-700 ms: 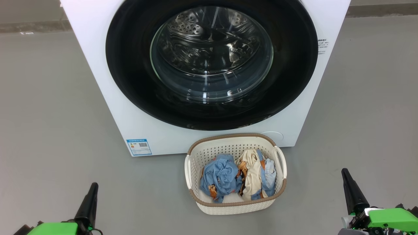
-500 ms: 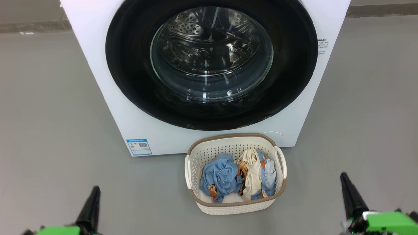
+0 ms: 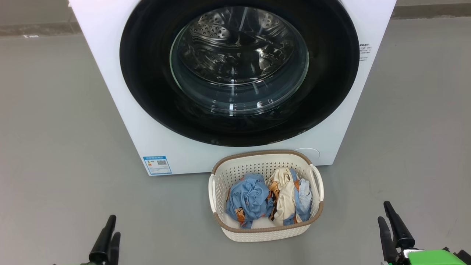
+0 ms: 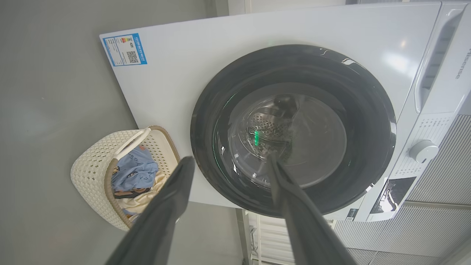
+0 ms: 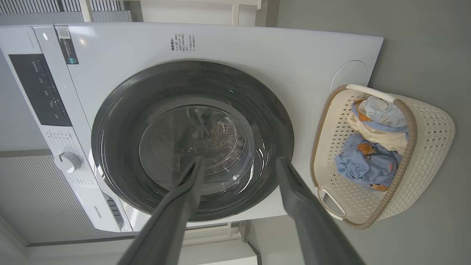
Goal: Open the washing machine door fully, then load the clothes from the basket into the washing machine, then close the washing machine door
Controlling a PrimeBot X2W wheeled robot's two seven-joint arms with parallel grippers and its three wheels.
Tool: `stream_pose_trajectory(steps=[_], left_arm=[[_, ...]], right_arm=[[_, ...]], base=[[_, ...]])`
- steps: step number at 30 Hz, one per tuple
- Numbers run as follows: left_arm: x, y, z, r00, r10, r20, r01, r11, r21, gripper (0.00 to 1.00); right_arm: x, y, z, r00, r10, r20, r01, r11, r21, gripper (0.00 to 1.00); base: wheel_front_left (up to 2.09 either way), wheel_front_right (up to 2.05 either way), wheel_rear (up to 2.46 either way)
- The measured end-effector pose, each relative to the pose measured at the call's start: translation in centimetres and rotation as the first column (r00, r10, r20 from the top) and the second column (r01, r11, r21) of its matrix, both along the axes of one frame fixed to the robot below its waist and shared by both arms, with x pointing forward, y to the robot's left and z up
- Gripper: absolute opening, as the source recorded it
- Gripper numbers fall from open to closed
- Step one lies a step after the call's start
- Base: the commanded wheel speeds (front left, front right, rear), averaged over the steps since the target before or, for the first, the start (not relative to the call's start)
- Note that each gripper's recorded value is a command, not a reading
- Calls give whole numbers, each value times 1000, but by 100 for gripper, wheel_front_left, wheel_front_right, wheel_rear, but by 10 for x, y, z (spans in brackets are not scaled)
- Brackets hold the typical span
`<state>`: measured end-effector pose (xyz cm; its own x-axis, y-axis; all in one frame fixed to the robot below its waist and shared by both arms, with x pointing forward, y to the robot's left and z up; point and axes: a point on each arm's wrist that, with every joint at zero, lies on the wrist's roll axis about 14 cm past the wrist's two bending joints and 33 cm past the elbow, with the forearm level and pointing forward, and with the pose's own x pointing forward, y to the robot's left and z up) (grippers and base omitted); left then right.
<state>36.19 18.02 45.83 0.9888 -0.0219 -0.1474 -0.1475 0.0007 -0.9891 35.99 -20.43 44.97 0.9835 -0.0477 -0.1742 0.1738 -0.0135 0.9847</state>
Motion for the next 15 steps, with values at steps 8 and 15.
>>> stream_pose_trajectory(steps=[8, 15], left_arm=[[1, 3, 3, 1000, -11, 7, 10, 996, 91, 100], [1, 2, 5, 1000, -25, 12, 23, 983, 181, 100]], right_arm=[[1, 1, 1, 1000, 17, -5, -17, 997, -78, 100], [2, 3, 1, 998, 53, -17, -56, 979, -198, 100]], base=[[0, 0, 0], [0, 0, 0]])
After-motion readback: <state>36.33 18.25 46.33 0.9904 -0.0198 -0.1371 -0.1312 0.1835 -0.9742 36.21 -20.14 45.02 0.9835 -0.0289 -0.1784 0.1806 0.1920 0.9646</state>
